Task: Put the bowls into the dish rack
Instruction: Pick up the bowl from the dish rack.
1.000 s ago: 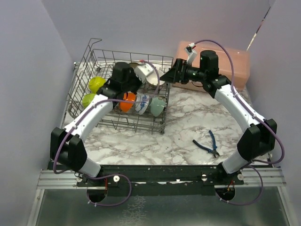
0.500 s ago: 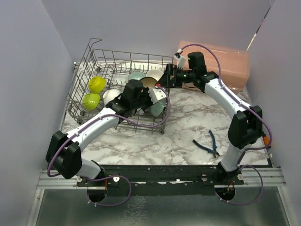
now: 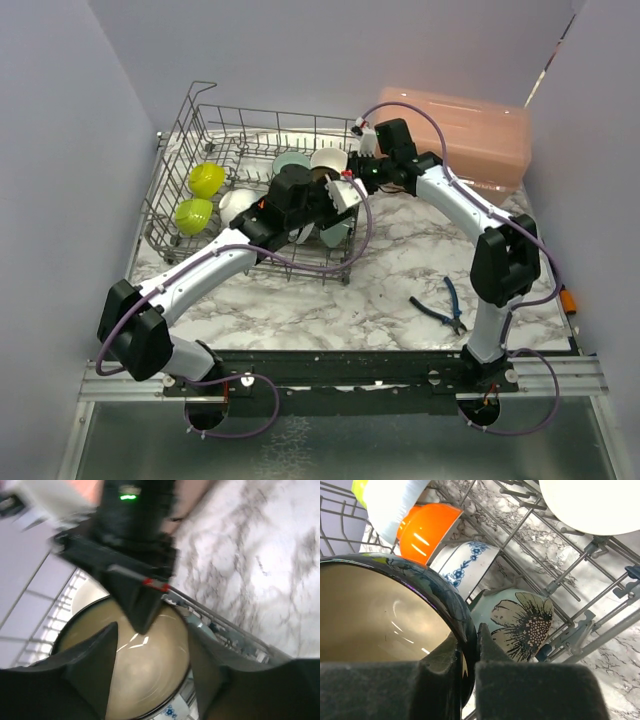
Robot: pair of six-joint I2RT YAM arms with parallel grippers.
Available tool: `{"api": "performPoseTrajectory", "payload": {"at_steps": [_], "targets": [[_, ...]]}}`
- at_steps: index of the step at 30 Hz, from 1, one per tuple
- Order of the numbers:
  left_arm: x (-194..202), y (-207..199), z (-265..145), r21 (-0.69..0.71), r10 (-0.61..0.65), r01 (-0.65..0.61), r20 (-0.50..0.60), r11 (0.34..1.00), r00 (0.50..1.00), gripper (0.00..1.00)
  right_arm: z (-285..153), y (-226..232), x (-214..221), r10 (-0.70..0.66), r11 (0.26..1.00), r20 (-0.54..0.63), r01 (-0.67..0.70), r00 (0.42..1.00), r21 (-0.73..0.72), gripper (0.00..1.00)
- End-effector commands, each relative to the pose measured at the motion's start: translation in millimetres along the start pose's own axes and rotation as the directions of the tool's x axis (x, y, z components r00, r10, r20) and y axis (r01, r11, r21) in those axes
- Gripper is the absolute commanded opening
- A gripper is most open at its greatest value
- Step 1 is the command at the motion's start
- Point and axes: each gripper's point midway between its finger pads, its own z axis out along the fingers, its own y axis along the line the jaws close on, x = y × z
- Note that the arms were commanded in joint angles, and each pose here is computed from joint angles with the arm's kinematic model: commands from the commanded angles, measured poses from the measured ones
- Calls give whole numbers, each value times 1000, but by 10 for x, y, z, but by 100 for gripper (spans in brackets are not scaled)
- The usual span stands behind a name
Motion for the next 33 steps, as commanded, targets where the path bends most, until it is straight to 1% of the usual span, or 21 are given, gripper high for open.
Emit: {"api": "performPoseTrajectory", "payload": {"at_steps": [1,2,4,5,6,8,9,11,14,16,19,20,23,25,26,27,30,33], "targets": [[-253,509,-190,-220,-205,214,64,952,977,74,-221,107,-230,-37,999,89,40,995,-26,0],[-277,522,-213,-226,-239,251,79,941,968,83,-233,100,-241,-42,999,100,44,994,-23,0],[-353,551,-271,-226,-314,334,123,915,942,96,-277,110,-264,-47,998,119,50,992,-29,0],[-385,563,-299,-221,-354,379,144,899,924,99,-305,123,-281,-49,998,131,54,990,-36,0],[-400,589,-329,-219,-390,418,161,881,907,99,-341,152,-300,-55,997,145,62,988,-45,0],[-388,619,-376,-206,-483,515,190,832,855,99,-406,186,-320,-69,996,170,78,983,-48,0],[-375,641,-406,-193,-537,572,206,797,818,99,-443,221,-332,-82,994,180,93,980,-54,0],[-336,684,-472,-158,-644,683,237,713,727,99,-513,285,-349,-108,990,204,124,973,-65,0],[-213,696,-530,-90,-793,829,253,551,554,99,-610,380,-371,-135,984,244,160,960,-85,0],[-122,656,-547,-52,-863,894,239,446,445,99,-674,457,-399,-148,978,271,182,951,-103,0],[-122,531,-561,21,-912,931,212,365,352,99,-743,573,-418,-162,968,289,210,944,-141,0],[-167,503,-563,58,-921,937,214,345,326,99,-756,605,-423,-165,964,293,217,942,-154,0],[-313,372,-553,199,-953,944,203,264,223,99,-789,691,-438,-163,955,305,228,938,-191,0],[-319,332,-530,235,-969,950,187,206,163,99,-812,735,-448,-165,950,312,236,936,-206,0],[-300,322,-511,235,-974,955,181,180,140,99,-816,746,-452,-164,948,315,237,935,-211,0],[-278,308,-489,234,-977,958,170,168,130,99,-826,762,-458,-166,946,318,241,933,-216,0],[-187,290,-417,203,-979,966,160,159,127,99,-846,805,-475,-166,941,326,248,931,-231,0],[-197,258,-341,205,-981,966,142,159,132,98,-854,840,-466,-166,935,324,253,931,-248,0]]}}
